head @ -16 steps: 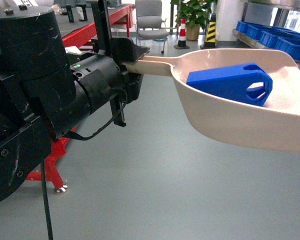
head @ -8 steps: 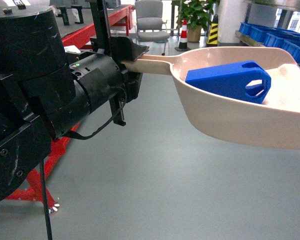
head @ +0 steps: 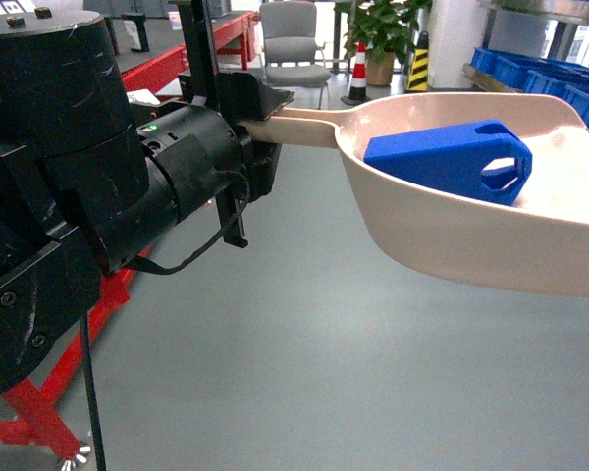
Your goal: Place part in tray to right shelf
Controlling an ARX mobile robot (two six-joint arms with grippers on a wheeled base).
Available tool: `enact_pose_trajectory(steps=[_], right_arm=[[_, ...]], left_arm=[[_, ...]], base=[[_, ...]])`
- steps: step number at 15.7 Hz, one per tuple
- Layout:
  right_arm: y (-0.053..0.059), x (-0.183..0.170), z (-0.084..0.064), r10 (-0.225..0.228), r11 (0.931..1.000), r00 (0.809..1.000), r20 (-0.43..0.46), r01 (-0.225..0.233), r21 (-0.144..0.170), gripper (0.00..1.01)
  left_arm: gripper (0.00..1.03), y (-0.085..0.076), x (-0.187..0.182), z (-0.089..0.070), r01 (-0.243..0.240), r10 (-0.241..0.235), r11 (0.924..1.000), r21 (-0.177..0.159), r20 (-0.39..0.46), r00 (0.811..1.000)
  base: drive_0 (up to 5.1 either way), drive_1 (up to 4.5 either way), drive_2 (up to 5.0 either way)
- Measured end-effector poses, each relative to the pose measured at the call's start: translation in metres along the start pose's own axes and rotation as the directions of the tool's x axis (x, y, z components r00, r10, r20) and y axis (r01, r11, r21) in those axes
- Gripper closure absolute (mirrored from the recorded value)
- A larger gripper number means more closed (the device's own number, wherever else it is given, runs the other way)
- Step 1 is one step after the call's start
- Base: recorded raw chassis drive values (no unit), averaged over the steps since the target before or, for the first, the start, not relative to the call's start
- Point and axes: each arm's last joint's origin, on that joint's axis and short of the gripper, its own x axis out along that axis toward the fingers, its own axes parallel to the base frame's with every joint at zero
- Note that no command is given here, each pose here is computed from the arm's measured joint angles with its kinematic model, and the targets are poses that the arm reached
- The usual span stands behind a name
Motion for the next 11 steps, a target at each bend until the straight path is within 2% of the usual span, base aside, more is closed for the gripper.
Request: enact_pose_trajectory(steps=[11], right_arm=[[-0.0001,0.0001,0.0001,-0.001,1.0,1.0,0.001,0.001,0.0,0.03]], left_arm=[[0.9,0.0001,0.0,0.0006,-0.002,0.002,1.0,0.001,0.001,1.0]], base=[[0.1,4.39,-4.3]])
